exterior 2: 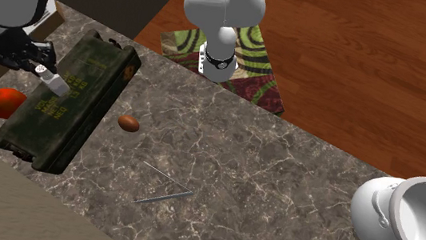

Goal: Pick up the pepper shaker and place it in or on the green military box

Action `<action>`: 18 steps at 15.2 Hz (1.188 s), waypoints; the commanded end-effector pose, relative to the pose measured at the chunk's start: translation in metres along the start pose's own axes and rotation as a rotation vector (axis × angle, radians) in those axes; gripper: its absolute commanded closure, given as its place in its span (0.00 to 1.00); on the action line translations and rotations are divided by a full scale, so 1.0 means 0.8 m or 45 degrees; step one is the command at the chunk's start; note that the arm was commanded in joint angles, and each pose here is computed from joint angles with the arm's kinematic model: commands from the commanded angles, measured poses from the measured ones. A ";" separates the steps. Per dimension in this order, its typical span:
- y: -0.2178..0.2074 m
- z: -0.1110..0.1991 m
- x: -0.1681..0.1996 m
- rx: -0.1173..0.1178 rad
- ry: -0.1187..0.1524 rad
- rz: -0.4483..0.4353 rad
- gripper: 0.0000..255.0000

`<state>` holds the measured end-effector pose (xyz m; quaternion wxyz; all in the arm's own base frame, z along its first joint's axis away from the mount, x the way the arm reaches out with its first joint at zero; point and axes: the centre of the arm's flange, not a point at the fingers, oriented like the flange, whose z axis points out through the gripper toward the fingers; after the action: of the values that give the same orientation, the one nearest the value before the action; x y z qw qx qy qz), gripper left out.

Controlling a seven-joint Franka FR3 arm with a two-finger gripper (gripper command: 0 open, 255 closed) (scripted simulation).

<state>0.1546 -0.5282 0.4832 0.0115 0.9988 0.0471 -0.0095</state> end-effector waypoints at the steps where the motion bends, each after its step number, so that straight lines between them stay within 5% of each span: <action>1: -0.001 0.014 -0.001 0.000 0.000 0.000 1.00; 10: -0.001 0.023 -0.001 0.000 0.000 0.000 1.00; 11: -0.001 0.023 -0.001 0.000 0.000 0.000 0.00; 16: -0.001 0.023 -0.001 0.000 0.000 0.000 0.00; 18: -0.001 -0.009 -0.001 0.000 0.000 0.000 0.00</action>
<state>0.1550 -0.5280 0.4810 0.0121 0.9988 0.0472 -0.0091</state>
